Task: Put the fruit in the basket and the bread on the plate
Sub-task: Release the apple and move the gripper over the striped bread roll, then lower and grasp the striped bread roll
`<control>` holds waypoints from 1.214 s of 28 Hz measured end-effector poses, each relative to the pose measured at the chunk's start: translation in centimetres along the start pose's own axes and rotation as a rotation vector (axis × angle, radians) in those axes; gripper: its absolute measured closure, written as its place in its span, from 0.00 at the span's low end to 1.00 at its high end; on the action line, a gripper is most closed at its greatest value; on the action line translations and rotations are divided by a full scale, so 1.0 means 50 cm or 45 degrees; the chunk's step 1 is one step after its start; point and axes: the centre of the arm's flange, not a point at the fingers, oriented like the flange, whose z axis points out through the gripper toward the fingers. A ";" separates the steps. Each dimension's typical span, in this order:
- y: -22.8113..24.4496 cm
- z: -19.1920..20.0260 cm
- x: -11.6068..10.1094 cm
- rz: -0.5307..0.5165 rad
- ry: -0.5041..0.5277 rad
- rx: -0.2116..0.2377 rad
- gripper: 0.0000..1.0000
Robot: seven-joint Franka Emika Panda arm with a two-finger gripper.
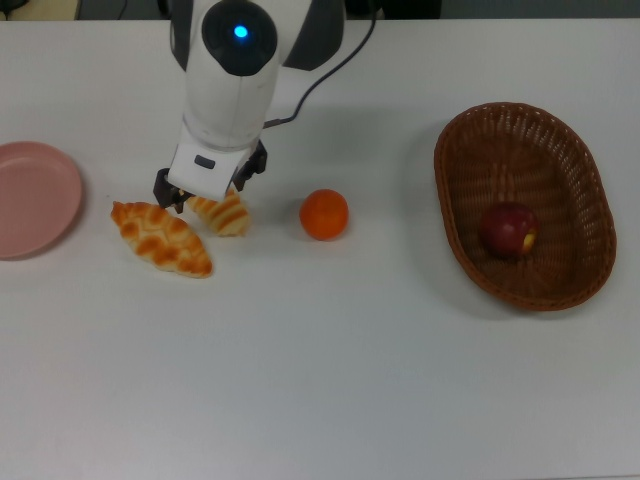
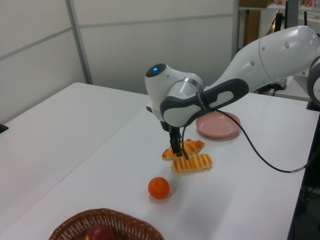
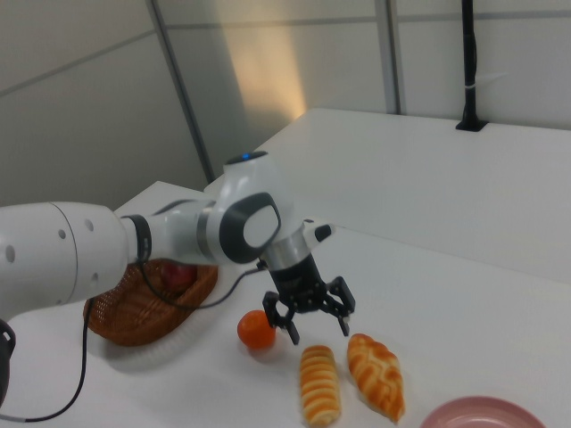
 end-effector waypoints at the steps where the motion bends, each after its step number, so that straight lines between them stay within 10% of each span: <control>1: 0.001 0.007 -0.004 -0.015 0.006 -0.010 0.00; 34: -0.079 0.183 -0.035 -0.152 -0.040 -0.130 0.01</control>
